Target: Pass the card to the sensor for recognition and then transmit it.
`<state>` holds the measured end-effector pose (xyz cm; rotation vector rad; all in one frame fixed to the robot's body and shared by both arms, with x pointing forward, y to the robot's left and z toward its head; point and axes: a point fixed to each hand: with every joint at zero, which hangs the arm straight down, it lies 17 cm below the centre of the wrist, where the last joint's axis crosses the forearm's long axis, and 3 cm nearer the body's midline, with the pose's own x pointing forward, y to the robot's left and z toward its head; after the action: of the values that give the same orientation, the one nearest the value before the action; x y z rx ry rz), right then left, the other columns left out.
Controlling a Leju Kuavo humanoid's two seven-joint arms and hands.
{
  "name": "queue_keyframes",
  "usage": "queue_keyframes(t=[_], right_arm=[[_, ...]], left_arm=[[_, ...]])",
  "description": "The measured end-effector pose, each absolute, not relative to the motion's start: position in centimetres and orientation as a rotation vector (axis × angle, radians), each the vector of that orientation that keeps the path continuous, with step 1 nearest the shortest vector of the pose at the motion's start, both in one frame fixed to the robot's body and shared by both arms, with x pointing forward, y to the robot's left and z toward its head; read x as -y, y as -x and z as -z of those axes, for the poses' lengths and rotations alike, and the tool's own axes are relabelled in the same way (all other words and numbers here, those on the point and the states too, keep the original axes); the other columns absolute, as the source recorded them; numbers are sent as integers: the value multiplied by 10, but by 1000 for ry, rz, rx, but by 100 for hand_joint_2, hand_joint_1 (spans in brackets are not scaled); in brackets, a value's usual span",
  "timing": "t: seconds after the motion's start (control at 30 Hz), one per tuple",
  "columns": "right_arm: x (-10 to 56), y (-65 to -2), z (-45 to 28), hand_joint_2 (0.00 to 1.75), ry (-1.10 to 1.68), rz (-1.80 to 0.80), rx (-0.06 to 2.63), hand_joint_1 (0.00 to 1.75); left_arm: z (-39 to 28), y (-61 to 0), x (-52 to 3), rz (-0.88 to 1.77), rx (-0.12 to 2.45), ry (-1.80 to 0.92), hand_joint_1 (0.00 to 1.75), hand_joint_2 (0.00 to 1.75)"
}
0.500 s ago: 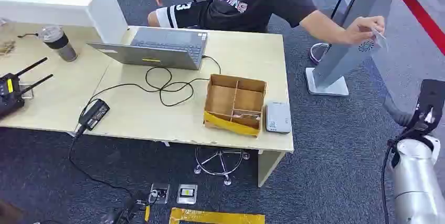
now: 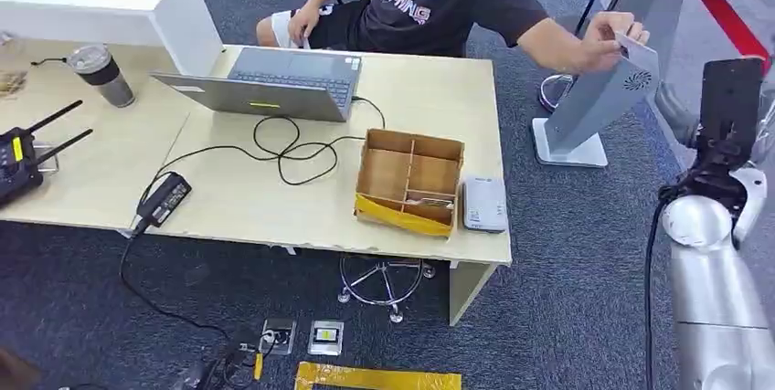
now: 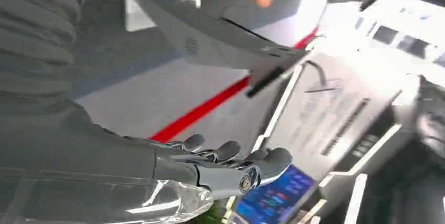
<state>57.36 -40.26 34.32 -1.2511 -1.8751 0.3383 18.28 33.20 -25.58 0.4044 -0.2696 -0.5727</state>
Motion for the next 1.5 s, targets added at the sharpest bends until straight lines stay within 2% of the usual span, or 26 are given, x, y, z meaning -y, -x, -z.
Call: queue_keyframes(t=[0.2, 0.53, 0.77, 0.93, 1.1, 1.5], right_arm=[[351, -563, -378, 175, 1290, -463, 1992, 0], [231, -544, -392, 175, 1162, -737, 2159, 0], [118, -528, -359, 175, 935, -1082, 2189, 0], [68, -518, -345, 175, 820, -1192, 2193, 0], [37, -513, -329, 175, 755, -1259, 2190, 0], [10, -516, -297, 175, 729, -1364, 2128, 0]], left_arm=[[256, -184, -330, 579, 270, -398, 0, 175], [255, -187, -328, 594, 276, -392, 0, 175], [253, -196, -325, 604, 292, -384, 0, 175], [253, -197, -325, 600, 296, -383, 0, 175], [252, -199, -325, 599, 301, -383, 0, 175], [252, -199, -325, 590, 302, -382, 0, 175]])
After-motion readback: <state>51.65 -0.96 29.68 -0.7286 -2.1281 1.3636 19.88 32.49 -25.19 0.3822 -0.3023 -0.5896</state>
